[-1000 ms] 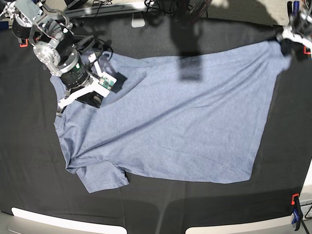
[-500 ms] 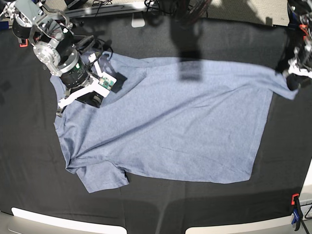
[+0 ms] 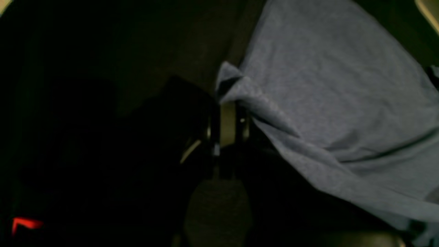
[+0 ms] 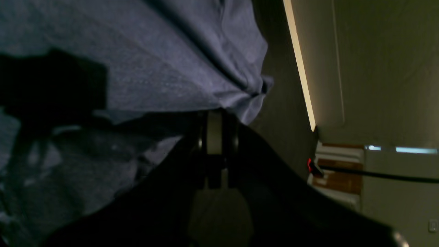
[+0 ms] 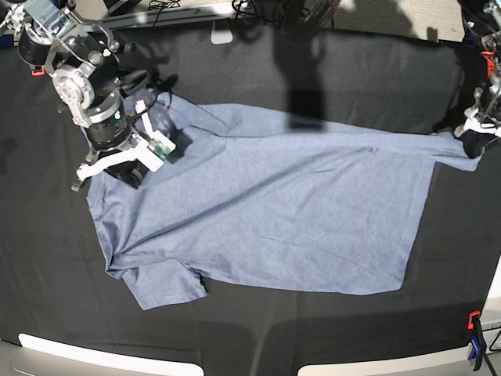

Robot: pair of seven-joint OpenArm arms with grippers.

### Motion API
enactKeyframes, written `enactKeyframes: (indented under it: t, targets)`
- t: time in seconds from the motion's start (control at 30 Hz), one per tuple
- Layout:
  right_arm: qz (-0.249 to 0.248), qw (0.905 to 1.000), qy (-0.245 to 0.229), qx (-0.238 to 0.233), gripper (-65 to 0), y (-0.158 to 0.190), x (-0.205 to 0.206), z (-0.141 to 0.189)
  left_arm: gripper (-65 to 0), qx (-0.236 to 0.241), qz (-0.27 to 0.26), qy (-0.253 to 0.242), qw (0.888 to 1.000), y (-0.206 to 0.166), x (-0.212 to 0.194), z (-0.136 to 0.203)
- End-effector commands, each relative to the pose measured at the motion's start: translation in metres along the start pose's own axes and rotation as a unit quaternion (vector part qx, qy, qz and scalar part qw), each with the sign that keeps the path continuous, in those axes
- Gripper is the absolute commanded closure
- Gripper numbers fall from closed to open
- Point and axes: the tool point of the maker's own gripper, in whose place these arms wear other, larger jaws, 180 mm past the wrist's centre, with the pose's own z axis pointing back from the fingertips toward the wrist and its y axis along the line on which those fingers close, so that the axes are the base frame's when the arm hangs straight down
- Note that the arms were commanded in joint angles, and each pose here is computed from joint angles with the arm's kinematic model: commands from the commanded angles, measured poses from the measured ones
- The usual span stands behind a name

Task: Layout the t-shirt on the table in an organized manner, then fold the t-shirt properly
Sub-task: 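Fold the shoulder edge with the left gripper toward the shirt center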

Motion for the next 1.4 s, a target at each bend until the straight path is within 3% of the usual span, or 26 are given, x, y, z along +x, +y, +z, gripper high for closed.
enactKeyframes:
  t: [0.0,0.2,0.4,0.57,0.73,0.77,0.9,1.07,1.2,1.3,1.37]
  targets:
    - [0.004,0.9997,-0.004,-0.026,0.0,-0.016,0.002,0.001,0.0,-0.009,-0.010,-0.027,1.000,-0.006,0.017,0.000]
    - [0.001,0.9992,0.029,-0.028,0.0,-0.017,-0.010,0.001,0.0,-0.020,-0.076,-0.020,0.997,-0.033,0.007,-0.018]
    - [0.001,0.9992,0.030,-0.028,0.0,-0.017,-0.011,0.001,0.0,0.045,-0.122,-0.028,0.991,-0.025,0.007,-0.028]
    - [0.001,0.9992,0.028,-0.028,0.0,-0.017,-0.010,0.001,0.0,0.050,-0.136,-0.043,0.989,-0.025,0.013,-0.028]
    - [-0.005,0.9990,0.028,-0.034,0.0,-0.019,-0.010,0.001,-25.1,0.048,-0.146,-0.081,0.985,-0.027,0.028,-0.026]
    - [-0.005,0.9990,0.028,-0.035,0.0,-0.019,-0.010,0.001,-26.1,0.048,-0.150,-0.088,0.984,-0.027,0.031,-0.025]
    - [-0.008,0.9990,0.028,-0.035,-15.3,-0.018,-0.009,0.001,-26.1,0.043,-0.172,-0.102,0.979,-0.026,0.043,-0.023]
    - [-0.043,0.9972,0.022,-0.057,-15.8,-0.023,-0.005,0.002,-26.1,0.017,-0.224,-0.075,0.971,-0.025,0.042,-0.020]
    - [-0.026,0.9964,0.000,-0.080,-15.8,-0.027,0.007,0.016,-26.0,-0.062,-0.291,-0.020,0.954,-0.039,0.005,-0.011]
    - [-0.025,0.9966,-0.016,-0.077,-15.8,-0.021,0.017,0.030,-24.3,-0.128,-0.337,0.000,0.933,-0.050,-0.020,0.005]
    - [-0.031,0.9968,-0.023,-0.070,-15.8,-0.016,0.021,0.037,-21.1,-0.129,-0.397,0.017,0.909,-0.045,-0.031,0.008]
